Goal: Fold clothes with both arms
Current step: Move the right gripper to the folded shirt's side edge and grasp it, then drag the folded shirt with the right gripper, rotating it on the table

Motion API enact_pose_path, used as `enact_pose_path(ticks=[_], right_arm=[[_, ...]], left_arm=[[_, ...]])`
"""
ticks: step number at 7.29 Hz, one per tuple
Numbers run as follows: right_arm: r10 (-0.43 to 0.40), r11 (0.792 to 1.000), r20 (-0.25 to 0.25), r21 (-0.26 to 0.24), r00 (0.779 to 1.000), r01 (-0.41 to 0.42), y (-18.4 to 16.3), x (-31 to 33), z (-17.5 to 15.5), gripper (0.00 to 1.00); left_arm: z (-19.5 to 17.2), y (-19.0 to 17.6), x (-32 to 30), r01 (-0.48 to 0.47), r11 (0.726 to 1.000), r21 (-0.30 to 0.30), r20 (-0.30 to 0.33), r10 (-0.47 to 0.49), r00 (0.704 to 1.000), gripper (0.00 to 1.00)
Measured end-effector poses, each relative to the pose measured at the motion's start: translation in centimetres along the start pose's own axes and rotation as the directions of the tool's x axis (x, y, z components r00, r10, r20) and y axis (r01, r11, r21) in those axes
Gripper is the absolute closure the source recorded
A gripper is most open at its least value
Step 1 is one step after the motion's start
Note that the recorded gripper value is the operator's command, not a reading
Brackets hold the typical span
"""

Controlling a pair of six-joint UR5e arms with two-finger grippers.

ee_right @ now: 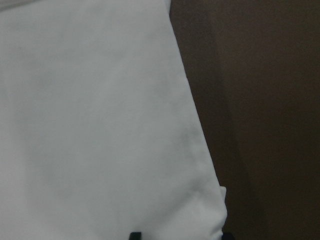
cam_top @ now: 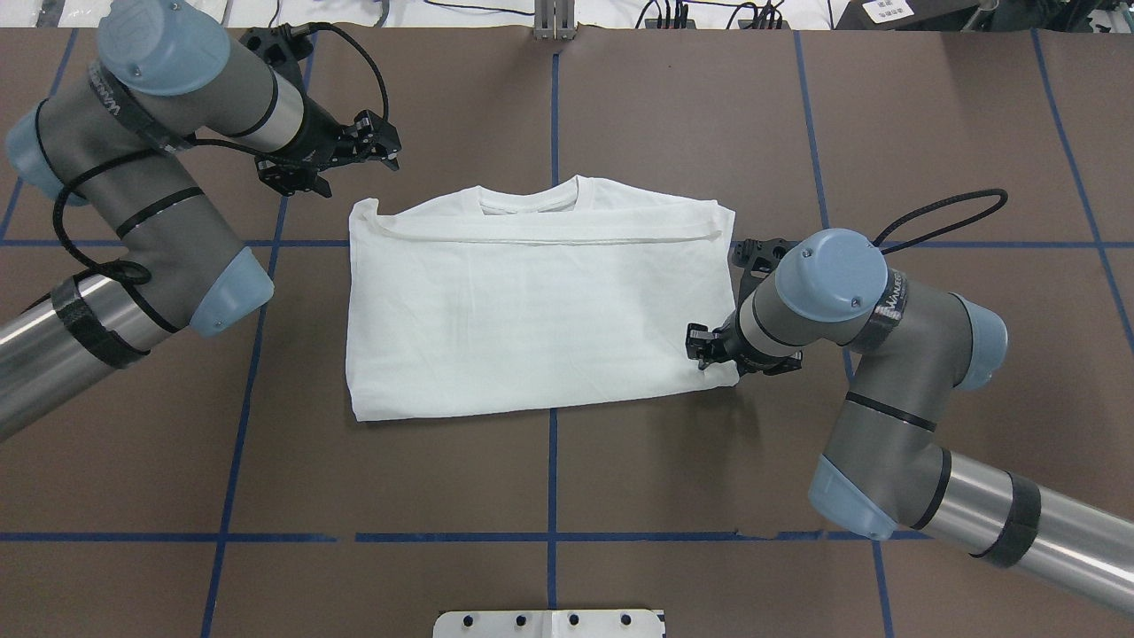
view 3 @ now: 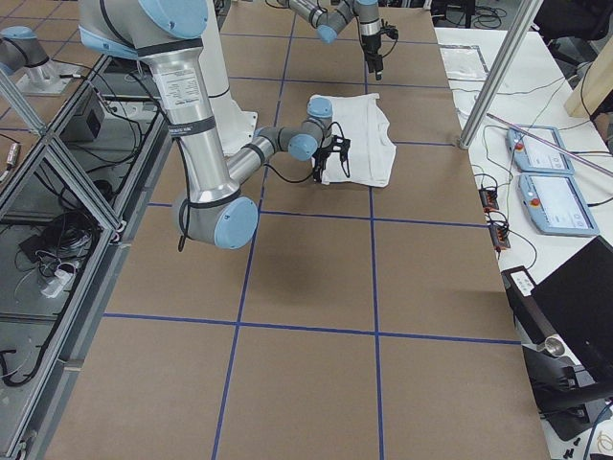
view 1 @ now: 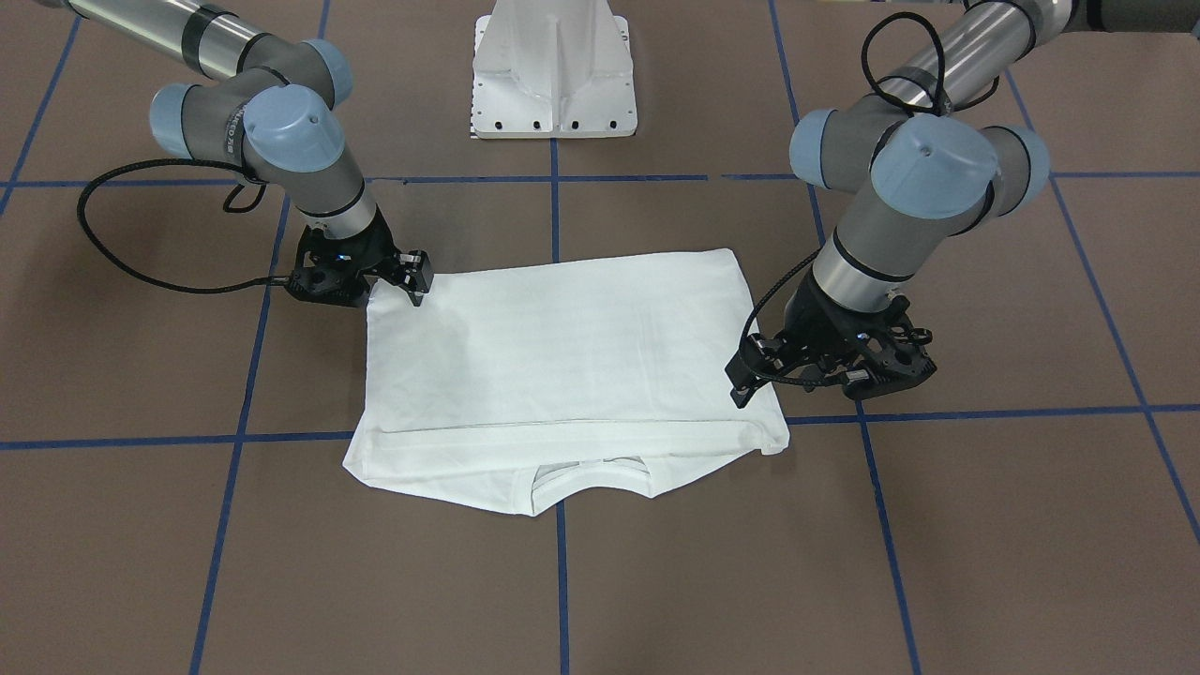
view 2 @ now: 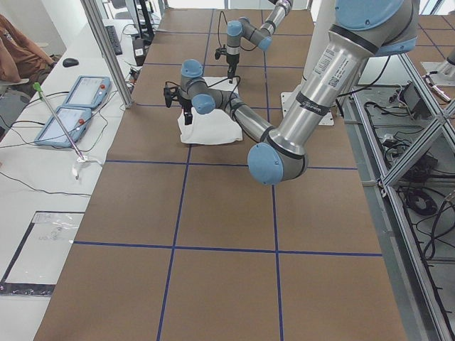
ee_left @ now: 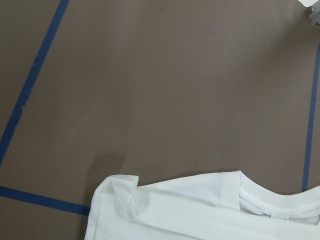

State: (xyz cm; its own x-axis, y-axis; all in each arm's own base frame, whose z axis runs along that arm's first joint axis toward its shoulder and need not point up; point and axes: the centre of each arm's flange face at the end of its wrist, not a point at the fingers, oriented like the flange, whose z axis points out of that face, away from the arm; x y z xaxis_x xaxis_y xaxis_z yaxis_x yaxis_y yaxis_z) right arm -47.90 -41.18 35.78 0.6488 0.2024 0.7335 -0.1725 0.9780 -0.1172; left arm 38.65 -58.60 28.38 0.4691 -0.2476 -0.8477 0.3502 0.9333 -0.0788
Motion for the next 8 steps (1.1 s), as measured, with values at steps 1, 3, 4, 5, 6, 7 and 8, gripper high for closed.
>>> enact_pose_path(ticks=[1, 3, 4, 5, 6, 7, 8], right_arm=[[-0.002, 1.000, 0.008, 0.001, 1.000, 0.002, 0.1, -0.1, -0.4, 1.00], [-0.009, 1.000, 0.029, 0.010, 1.000, 0.009, 0.9, 1.4, -2.5, 1.00], [-0.012, 1.000, 0.037, 0.009, 0.999, 0.012, 1.6, 2.8, -3.7, 1.00], [-0.011, 1.000, 0.038, 0.012, 0.999, 0.010, 1.8, 4.2, -4.7, 1.00], [-0.007, 1.000, 0.033, 0.018, 0.999, 0.007, 1.9, 5.8, -5.4, 1.00], [-0.007, 1.000, 0.028, 0.020, 1.000, 0.006, 2.5, 7.7, -6.4, 1.00], [-0.013, 1.000, 0.024, 0.013, 1.000, 0.012, 4.0, 9.8, -7.9, 1.00]], left_arm=[[0.0, 0.0, 0.0, 0.000, 1.000, 0.000, 0.000, 0.000, 1.000, 0.00], [0.0, 0.0, 0.0, 0.000, 1.000, 0.000, 0.000, 0.000, 1.000, 0.00], [0.1, -0.1, 0.0, 0.000, 1.000, 0.000, 0.001, 0.000, 1.000, 0.00], [0.1, -0.1, 0.0, 0.001, 1.000, 0.000, 0.002, -0.001, 1.000, 0.00], [0.1, -0.1, 0.1, 0.001, 1.000, 0.001, 0.001, -0.001, 1.000, 0.00], [0.0, -0.1, 0.3, -0.001, 1.000, 0.004, -0.001, 0.001, 1.000, 0.00], [-0.1, -0.1, 0.6, -0.003, 1.000, 0.010, -0.003, 0.003, 1.000, 0.00]])
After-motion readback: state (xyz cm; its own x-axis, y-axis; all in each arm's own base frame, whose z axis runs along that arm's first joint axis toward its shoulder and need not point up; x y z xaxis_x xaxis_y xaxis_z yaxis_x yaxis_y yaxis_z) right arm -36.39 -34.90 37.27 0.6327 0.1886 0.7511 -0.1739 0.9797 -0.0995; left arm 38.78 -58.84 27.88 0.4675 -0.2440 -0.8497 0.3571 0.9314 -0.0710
